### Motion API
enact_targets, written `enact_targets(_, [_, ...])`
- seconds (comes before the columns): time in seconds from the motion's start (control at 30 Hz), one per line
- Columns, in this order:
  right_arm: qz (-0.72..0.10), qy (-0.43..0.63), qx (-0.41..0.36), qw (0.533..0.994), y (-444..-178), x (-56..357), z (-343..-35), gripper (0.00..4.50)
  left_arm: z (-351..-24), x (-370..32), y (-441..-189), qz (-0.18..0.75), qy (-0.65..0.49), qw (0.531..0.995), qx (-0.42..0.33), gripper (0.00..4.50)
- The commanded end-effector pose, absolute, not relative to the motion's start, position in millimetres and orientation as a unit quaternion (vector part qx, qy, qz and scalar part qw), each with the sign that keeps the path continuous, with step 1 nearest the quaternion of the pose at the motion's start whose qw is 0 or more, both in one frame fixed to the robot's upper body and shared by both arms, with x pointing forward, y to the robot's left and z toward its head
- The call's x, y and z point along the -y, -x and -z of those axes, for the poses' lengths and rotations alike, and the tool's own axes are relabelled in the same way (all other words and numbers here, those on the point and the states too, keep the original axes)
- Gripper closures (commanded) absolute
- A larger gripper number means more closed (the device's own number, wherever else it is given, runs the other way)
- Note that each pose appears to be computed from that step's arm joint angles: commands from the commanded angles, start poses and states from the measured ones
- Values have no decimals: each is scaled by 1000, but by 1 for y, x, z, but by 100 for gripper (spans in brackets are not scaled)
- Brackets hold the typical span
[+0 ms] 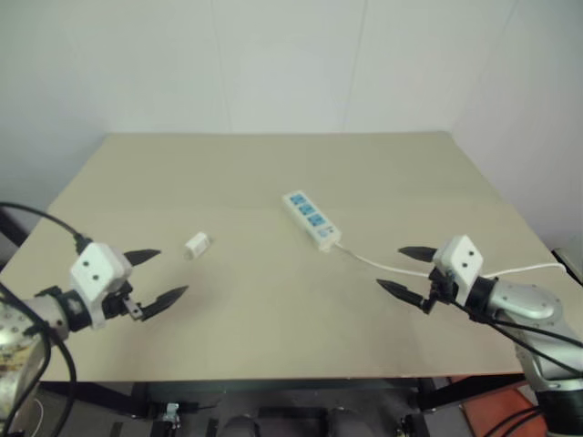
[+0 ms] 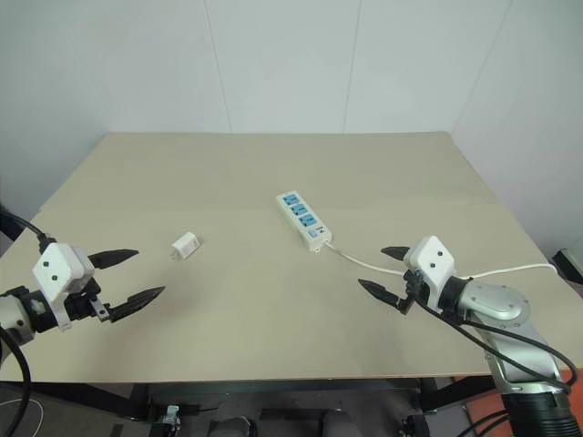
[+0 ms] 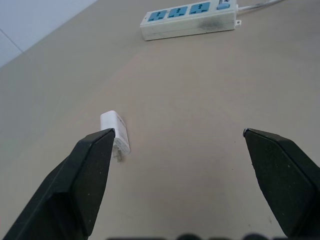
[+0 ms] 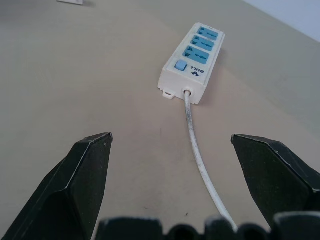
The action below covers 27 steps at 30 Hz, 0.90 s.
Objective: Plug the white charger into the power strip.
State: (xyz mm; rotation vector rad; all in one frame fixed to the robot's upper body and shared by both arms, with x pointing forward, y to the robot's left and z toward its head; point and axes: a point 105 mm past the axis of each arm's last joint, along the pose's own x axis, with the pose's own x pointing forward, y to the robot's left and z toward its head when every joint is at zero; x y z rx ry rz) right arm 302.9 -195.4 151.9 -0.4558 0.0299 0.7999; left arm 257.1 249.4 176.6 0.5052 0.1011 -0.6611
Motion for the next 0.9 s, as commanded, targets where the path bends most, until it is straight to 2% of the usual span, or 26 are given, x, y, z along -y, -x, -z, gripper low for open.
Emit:
enact_targets(0.03, [-384,228,-3,895,-303,193,-159,2,-187,-248,-256,323,-258,910,-37,0])
enact_targets(0.3, [-380,226,-2,897,-305,192,-156,2,-188,-248,-256,324,-260,909,-37,0])
enact_targets(0.43, [-373,212,4,903,-315,182,-154,2,-189,-245,-257,328,-260,908,-35,0])
enact_targets(0.73, [-332,193,-33,923,-378,137,-135,2,-189,-239,-265,340,-259,904,-28,0])
enact_targets(0.8, [-310,198,-68,927,-394,132,-126,2,-188,-238,-266,341,-259,903,-27,0])
enact_targets(0.9, [-293,204,-106,928,-407,129,-114,59,-189,-237,-266,341,-260,903,-26,0])
